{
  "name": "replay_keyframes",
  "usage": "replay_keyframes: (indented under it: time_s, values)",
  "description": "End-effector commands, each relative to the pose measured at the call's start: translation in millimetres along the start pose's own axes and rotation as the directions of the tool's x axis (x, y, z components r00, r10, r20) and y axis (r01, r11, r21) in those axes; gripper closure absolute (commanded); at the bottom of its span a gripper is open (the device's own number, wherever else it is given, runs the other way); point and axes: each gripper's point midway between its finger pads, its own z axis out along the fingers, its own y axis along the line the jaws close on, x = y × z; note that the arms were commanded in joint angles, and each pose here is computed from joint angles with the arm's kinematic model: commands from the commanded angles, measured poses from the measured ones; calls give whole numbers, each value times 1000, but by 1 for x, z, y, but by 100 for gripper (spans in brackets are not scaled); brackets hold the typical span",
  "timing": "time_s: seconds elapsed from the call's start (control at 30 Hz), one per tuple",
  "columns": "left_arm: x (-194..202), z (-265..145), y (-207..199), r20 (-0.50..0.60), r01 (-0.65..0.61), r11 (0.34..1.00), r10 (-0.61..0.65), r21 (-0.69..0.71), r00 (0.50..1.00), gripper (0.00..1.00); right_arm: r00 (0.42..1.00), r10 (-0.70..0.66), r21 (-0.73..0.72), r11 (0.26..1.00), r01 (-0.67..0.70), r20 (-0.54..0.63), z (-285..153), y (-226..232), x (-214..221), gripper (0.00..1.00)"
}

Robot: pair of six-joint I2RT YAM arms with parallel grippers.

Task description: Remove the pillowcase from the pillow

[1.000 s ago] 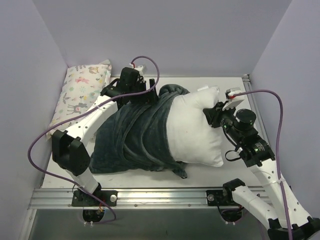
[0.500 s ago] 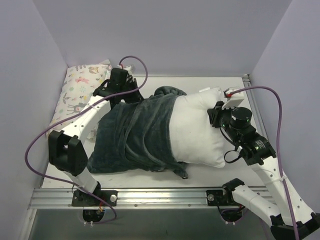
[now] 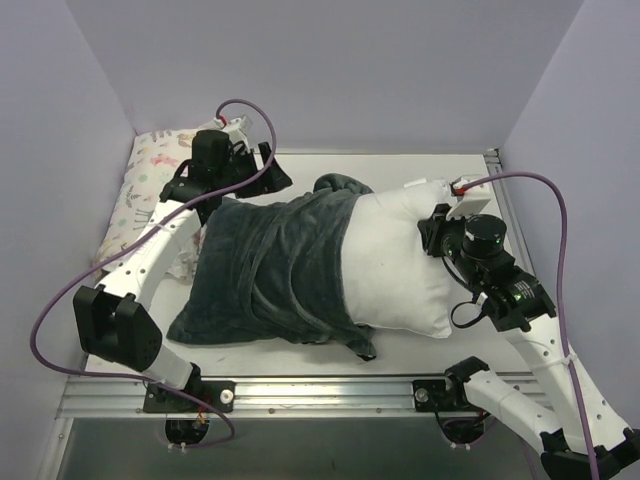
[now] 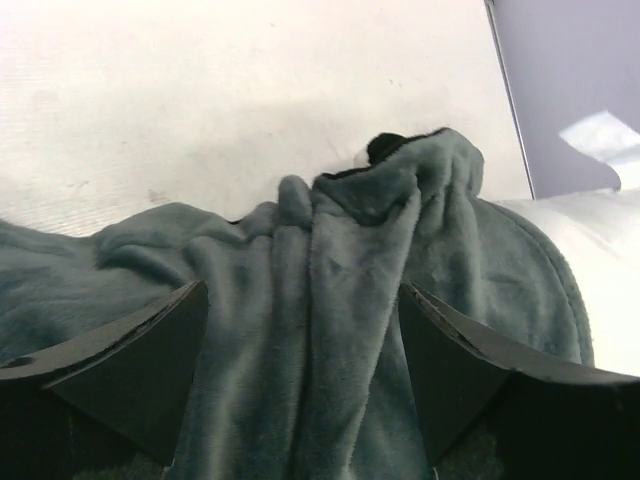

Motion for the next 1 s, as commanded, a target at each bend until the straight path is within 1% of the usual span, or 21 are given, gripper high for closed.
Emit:
replay_keyframes:
  time_s: [0.0,0.07,0.1,0.13,0.2,0.27,0.33,0.37,0.4,0.47,0.5,0.53,0.6,0.63,0.67,0.7,0.77,0.8,0.87,0.9,0.97]
  values:
    - [-10,-5,-46,22,-111,981,109,161,994,15,977,38,-6,999,-38,210,-17,2,-68,100]
    - [7,6,-49,-34,-133,979,139,153,990,13,977,45,-14,999,-43,207,-16,4,-70,100]
    - [5,7,-52,-35,-158,975,165,155,986,13,977,47,-15,999,-45,208,-16,4,-71,100]
    - [15,14,-49,-75,-155,977,167,146,983,13,977,49,-17,999,-46,208,-16,5,-71,100]
    - [24,20,-52,-98,-168,973,184,157,978,13,976,51,-18,999,-48,211,-17,5,-73,100]
    - [31,25,-49,-122,-164,975,183,150,976,17,976,51,-12,999,-50,212,-18,4,-74,100]
    - [36,29,-45,-146,-159,978,178,137,973,23,978,51,-6,999,-50,204,-17,3,-73,100]
    - [37,32,-41,-153,-160,979,178,124,972,35,977,50,-6,999,-50,208,-18,3,-75,100]
    - [39,34,-38,-164,-162,980,180,114,970,42,977,50,0,999,-51,208,-19,2,-76,100]
    - [40,40,-27,-185,-167,985,174,52,967,68,976,48,3,999,-50,210,-20,2,-78,100]
    - [41,43,-19,-191,-168,986,167,12,967,98,976,50,8,999,-53,213,-23,1,-81,100]
    - [33,43,-3,-170,-173,982,157,-80,973,100,975,50,28,998,-58,216,-24,-3,-83,100]
    - [25,42,18,-145,-145,973,120,-177,982,100,975,47,61,996,-62,218,-30,-9,-88,100]
    - [17,40,34,-116,-129,960,102,-248,988,100,974,44,94,993,-66,224,-32,-15,-91,100]
    - [11,36,56,-95,-97,943,70,-317,993,100,973,33,123,990,-63,229,-36,-21,-94,100]
    - [4,29,69,-55,-55,927,37,-371,998,100,973,26,153,986,-63,231,-42,-27,-98,100]
    - [-11,16,107,14,-1,871,9,-492,1000,100,970,20,240,968,-80,244,-52,-44,-105,100]
    - [-11,9,121,27,16,847,-2,-531,1000,100,971,24,279,956,-93,238,-57,-55,-105,100]
    - [-19,-5,151,75,63,792,-22,-607,997,100,964,48,302,944,-129,263,-69,-65,-115,100]
    - [-15,-6,160,75,75,779,-36,-623,997,100,964,72,341,926,-160,257,-74,-77,-113,100]
    - [-15,-7,164,77,77,774,-36,-628,996,100,962,90,385,904,-187,257,-80,-89,-113,100]
